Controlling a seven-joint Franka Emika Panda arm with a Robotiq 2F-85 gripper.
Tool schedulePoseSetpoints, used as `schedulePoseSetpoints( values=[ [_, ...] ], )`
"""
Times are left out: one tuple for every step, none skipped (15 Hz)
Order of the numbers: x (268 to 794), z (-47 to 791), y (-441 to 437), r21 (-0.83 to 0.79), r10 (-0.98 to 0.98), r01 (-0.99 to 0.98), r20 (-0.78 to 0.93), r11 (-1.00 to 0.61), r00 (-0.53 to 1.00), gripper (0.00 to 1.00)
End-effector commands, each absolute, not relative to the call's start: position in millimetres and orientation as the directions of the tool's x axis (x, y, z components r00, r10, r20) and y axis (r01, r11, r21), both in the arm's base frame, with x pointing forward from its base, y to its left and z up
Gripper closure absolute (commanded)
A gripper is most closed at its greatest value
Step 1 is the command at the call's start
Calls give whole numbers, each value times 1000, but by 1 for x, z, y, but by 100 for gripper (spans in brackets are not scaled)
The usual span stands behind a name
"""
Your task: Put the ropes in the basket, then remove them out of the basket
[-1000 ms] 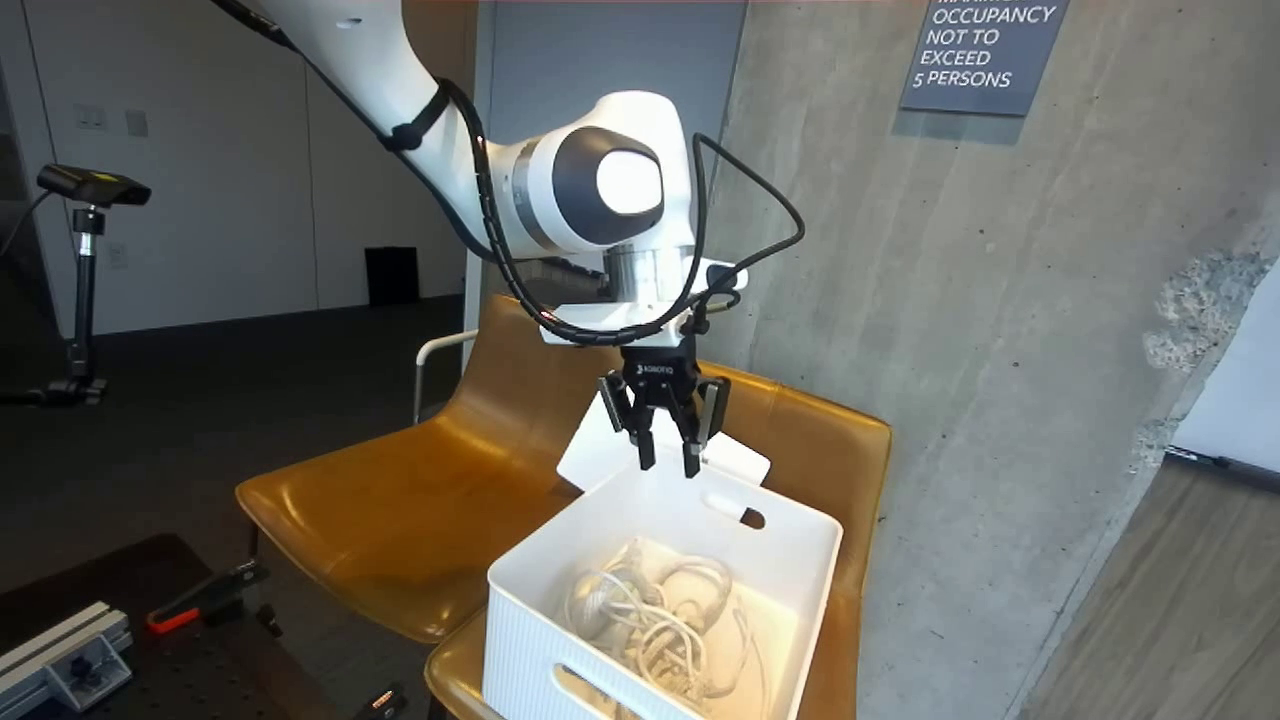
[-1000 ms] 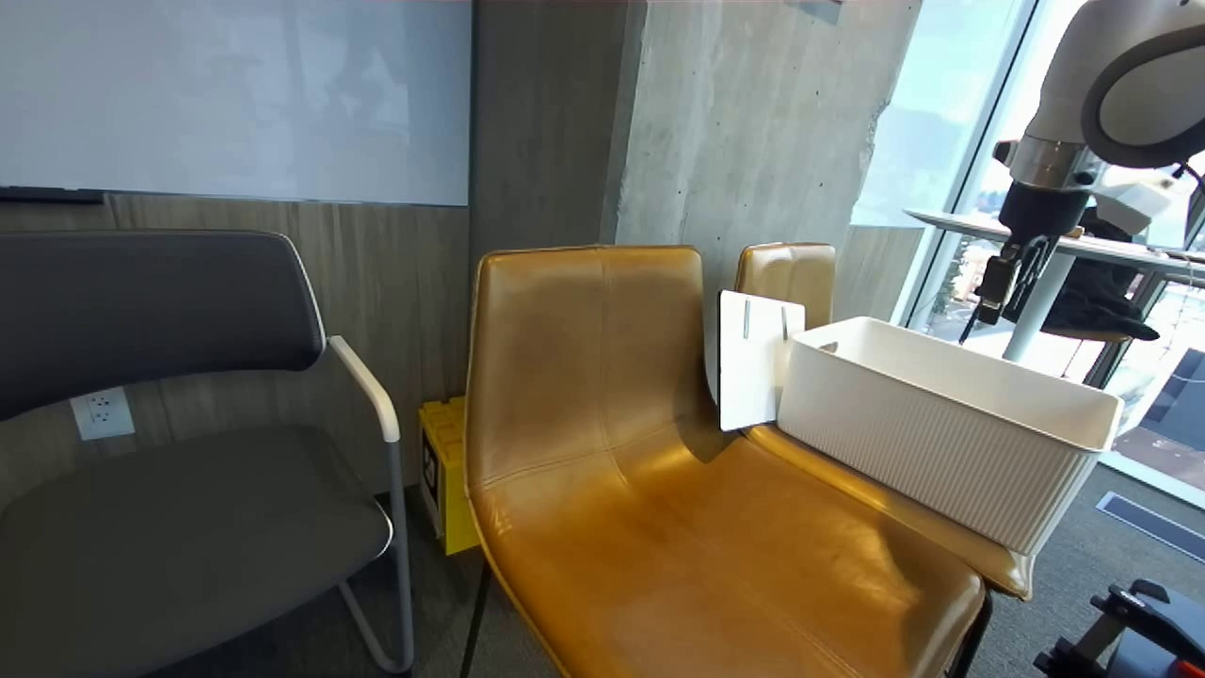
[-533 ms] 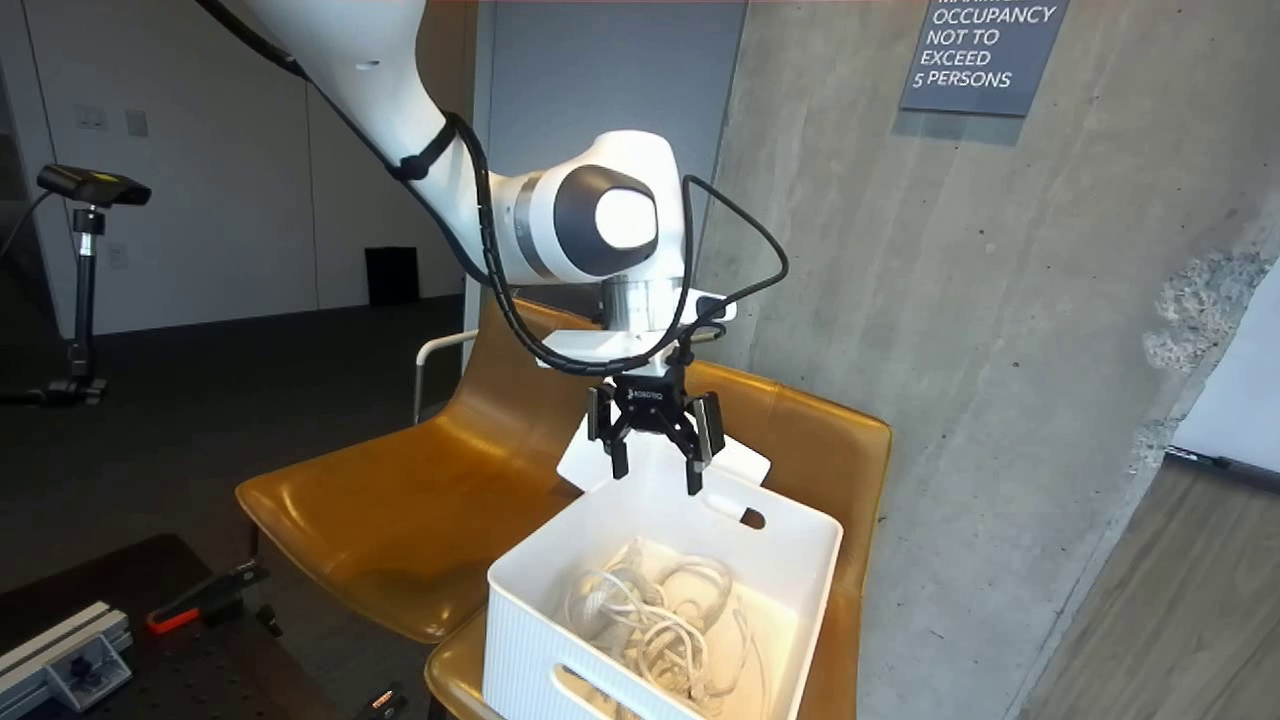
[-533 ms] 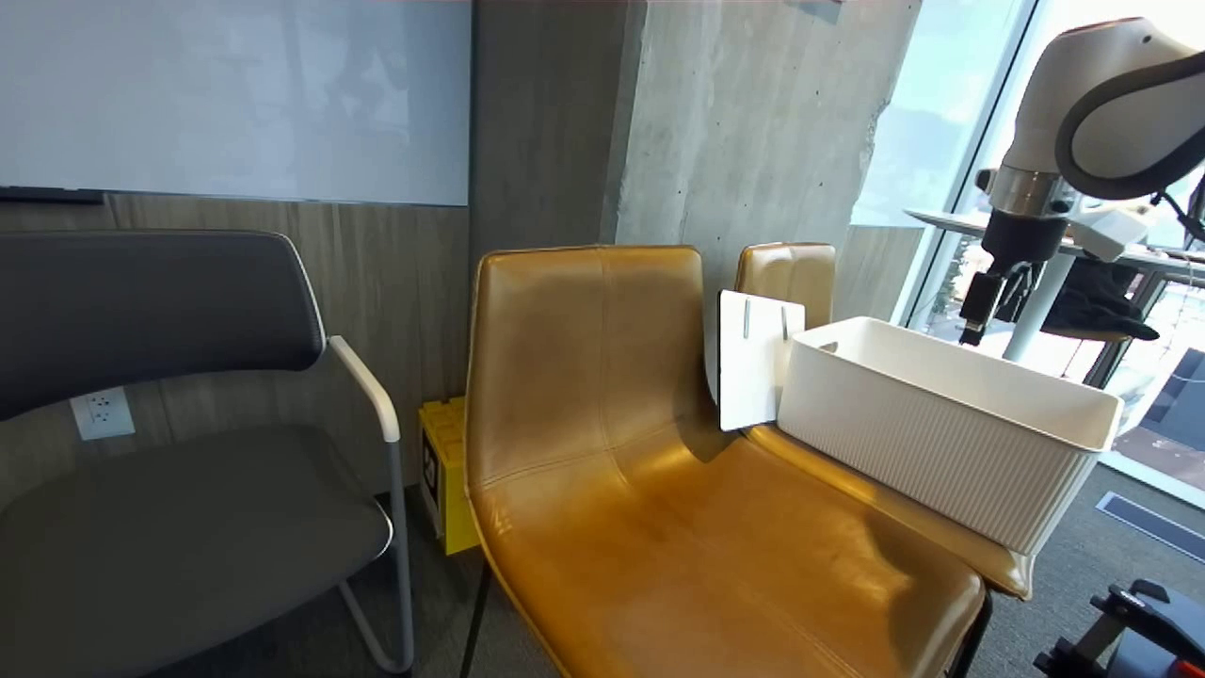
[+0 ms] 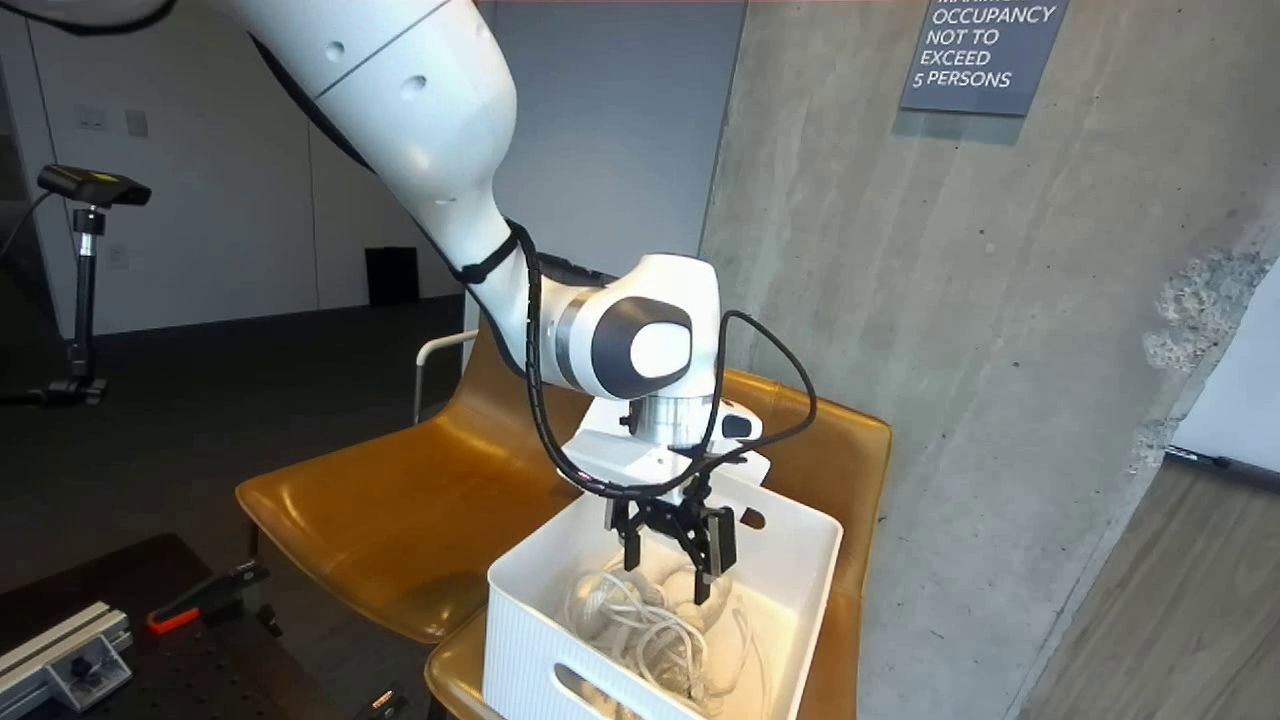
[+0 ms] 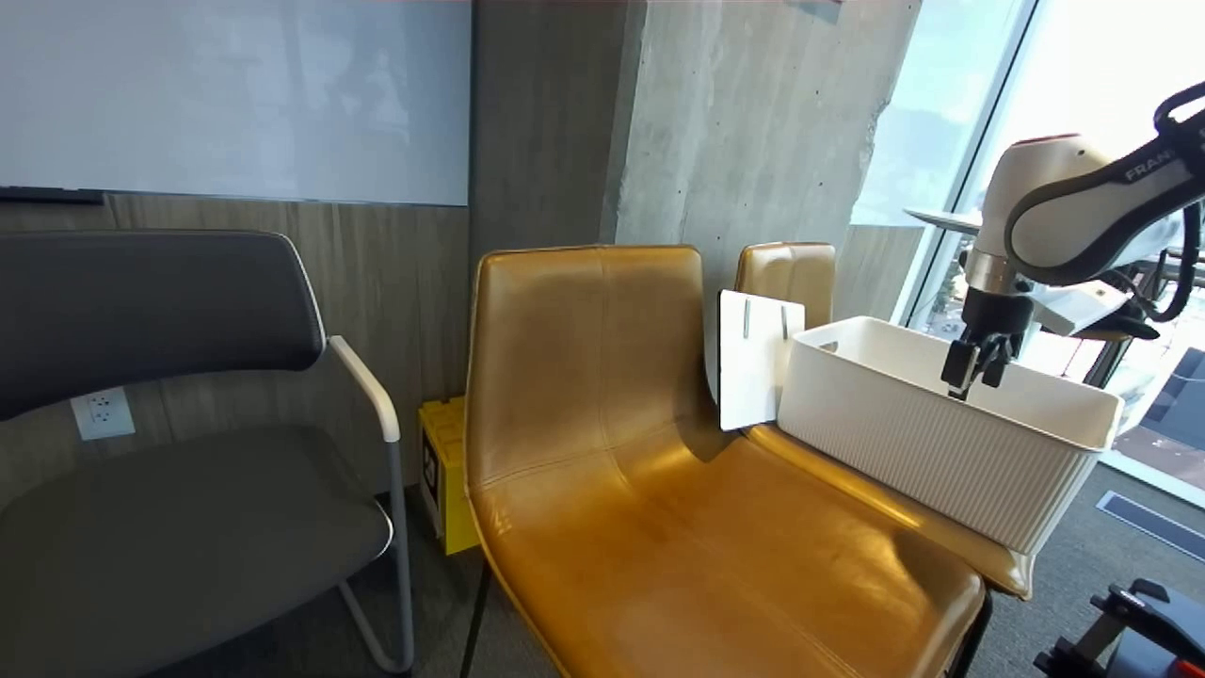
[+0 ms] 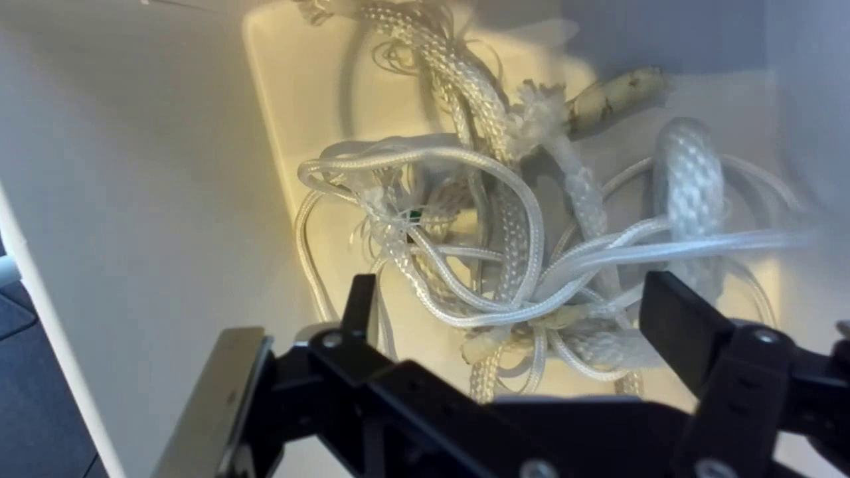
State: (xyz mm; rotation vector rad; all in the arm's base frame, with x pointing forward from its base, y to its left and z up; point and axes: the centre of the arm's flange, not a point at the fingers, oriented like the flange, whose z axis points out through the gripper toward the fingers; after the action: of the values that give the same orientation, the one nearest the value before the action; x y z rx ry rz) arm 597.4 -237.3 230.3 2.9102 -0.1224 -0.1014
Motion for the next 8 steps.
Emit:
schedulePoseSetpoints(
  values=[
    [622,195,-272,221,-112,-95,-67,-971,991,0],
    [624,183,-277,227,-110,-89,-83,-970,990,0],
    [626,171,-280,235,-106,-81,-97,-969,990,0],
    [626,158,-283,235,-100,-71,-112,-969,989,0],
    [626,145,-284,235,-96,-64,-128,-970,987,0],
    [625,132,-283,232,-93,-58,-142,-971,986,0],
    [624,121,-281,232,-87,-49,-156,-971,984,0],
    [623,110,-280,236,-82,-40,-171,-971,982,0]
  ],
)
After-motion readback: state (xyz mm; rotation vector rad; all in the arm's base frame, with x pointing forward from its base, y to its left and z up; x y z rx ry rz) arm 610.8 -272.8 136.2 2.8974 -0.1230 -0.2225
